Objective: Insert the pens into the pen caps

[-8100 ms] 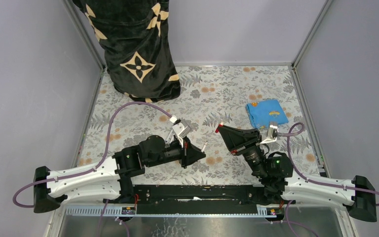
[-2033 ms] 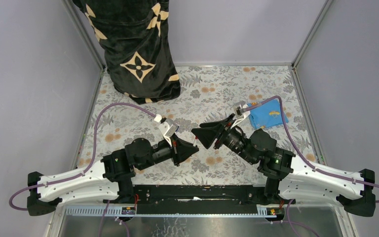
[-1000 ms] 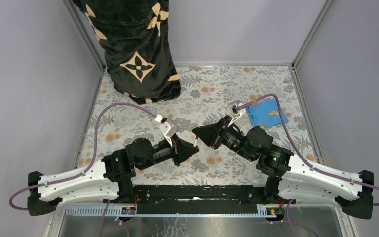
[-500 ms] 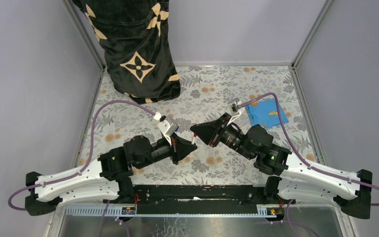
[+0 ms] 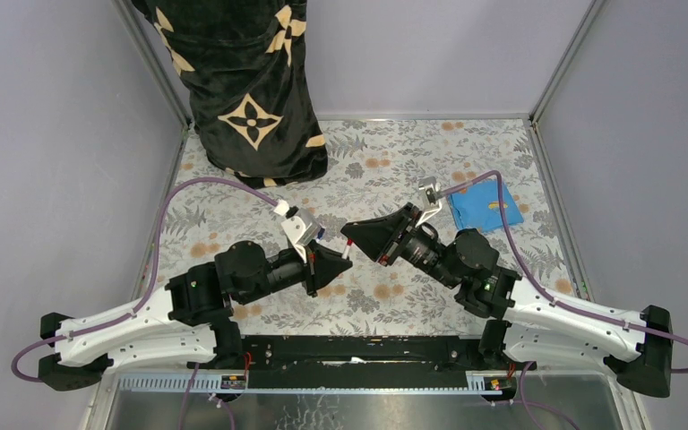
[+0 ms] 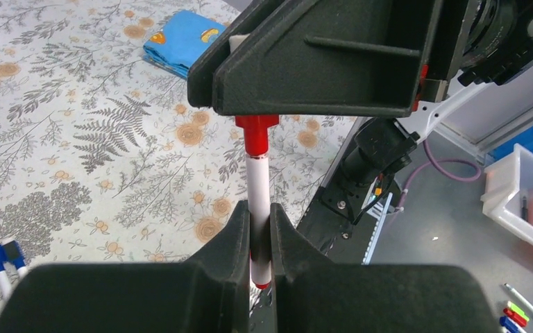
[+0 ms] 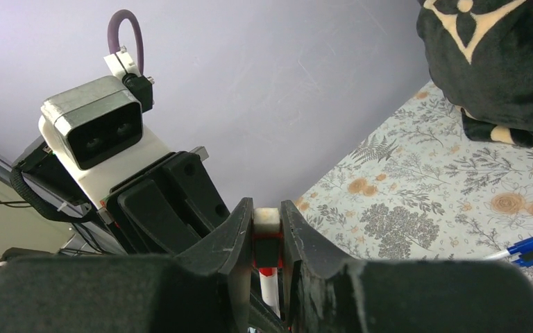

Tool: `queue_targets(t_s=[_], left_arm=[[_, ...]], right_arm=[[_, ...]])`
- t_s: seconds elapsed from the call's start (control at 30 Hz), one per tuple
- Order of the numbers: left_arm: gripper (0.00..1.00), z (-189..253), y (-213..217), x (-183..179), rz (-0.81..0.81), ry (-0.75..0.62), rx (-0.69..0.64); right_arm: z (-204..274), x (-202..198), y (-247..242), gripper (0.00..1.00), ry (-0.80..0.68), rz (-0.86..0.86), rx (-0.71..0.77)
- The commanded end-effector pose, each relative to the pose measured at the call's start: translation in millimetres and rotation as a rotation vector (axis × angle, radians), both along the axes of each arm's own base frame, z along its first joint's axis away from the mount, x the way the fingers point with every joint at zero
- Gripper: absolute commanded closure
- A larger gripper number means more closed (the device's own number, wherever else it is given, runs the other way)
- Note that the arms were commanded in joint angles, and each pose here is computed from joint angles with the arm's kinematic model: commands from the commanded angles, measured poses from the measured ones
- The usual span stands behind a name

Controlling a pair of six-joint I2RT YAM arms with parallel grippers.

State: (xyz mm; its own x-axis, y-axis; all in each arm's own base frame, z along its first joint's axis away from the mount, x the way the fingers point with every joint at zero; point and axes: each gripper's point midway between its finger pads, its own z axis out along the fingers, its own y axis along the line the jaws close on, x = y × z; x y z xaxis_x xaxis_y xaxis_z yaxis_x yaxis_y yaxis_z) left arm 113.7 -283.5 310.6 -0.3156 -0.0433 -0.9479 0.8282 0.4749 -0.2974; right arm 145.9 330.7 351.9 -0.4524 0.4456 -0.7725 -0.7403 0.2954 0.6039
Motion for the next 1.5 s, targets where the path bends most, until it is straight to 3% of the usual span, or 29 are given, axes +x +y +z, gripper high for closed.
queue_targets(t_s=[0.0, 0.4, 1.0, 1.23, 1.47], left_arm=[[1.0, 128.2, 7.5, 4.8, 0.031, -0.189, -0.365], [1.0, 155.9, 22.5, 8.1, 0.077, -0.241, -0.444], [1.0, 190.2, 37.7, -2.0, 0.056, -0.292, -0.541], [1.0, 171.2, 25.1, -5.1, 0.012, -0.257, -0.465], [1.0, 138.0, 1.6, -11.7, -0.069, -0.193, -0.367]], right_arm=[[-123.9, -47.5, 22.2, 1.0, 0.178, 0.224, -0.326], [-196.0, -87.8, 14.2, 1.0, 0.236, 0.282, -0.491], [-264.8, -129.0, 7.9, 1.0, 0.263, 0.313, -0.657], [-193.6, -88.7, 9.1, 0.97, 0.166, 0.109, -0.47], [-78.6, -49.1, 0.5, 0.73, -0.005, -0.095, -0.277]])
